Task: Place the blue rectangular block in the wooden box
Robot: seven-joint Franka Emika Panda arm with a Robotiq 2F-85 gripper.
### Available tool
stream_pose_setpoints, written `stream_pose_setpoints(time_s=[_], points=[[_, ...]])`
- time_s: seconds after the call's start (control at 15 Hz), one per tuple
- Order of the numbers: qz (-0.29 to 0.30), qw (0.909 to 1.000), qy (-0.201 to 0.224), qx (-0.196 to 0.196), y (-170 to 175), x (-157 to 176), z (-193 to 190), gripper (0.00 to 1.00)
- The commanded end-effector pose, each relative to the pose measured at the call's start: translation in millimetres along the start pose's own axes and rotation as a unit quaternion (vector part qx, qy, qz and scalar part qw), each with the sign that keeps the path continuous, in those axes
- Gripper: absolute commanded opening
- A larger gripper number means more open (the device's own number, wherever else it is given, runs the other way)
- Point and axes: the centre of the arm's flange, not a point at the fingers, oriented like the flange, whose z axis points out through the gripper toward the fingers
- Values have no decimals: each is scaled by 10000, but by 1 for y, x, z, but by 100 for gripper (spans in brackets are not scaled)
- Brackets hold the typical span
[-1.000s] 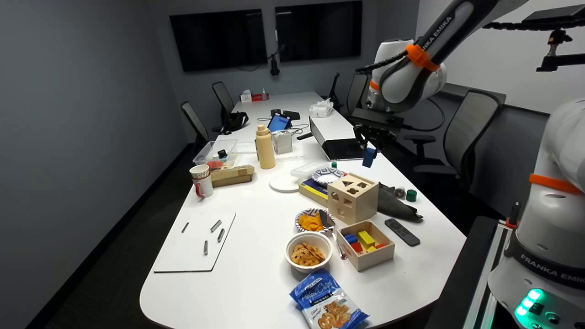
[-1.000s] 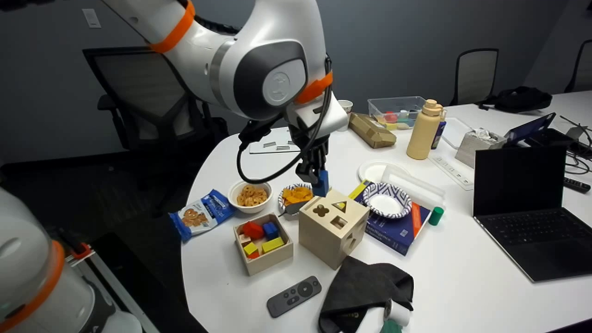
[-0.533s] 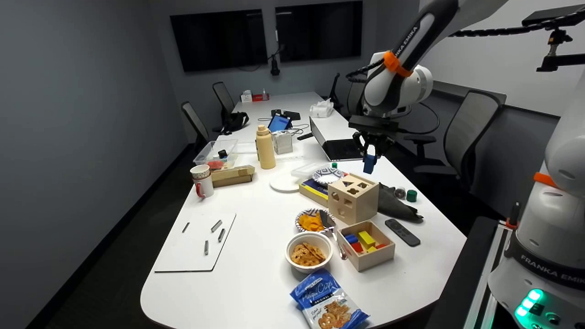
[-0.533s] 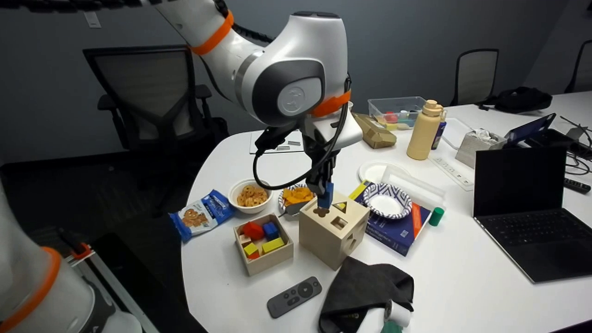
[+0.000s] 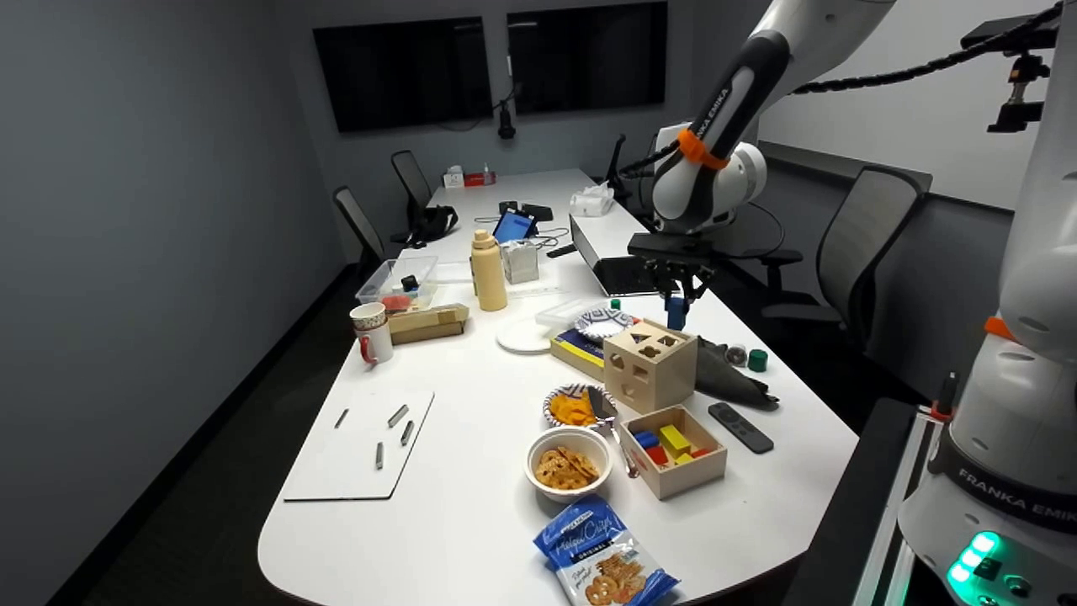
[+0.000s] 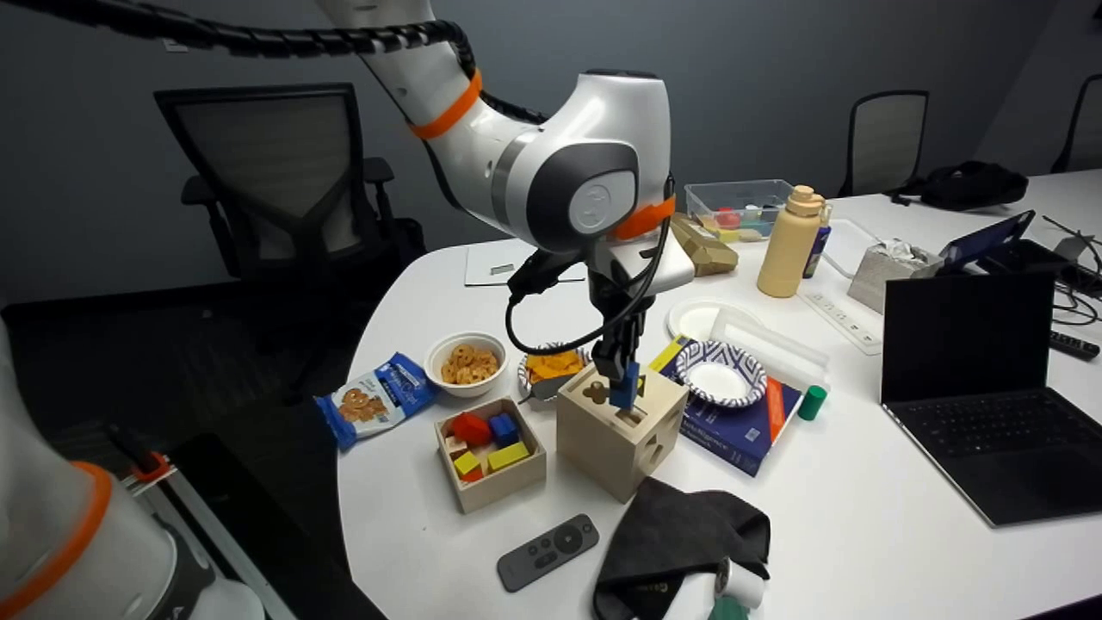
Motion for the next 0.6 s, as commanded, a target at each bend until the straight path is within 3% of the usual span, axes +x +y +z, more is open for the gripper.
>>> stream_pose_setpoints(time_s=[0.0, 0.53], points=[[225, 9997, 51, -59, -16, 6, 9, 9], [714, 9974, -30, 9, -16, 2, 20, 9]])
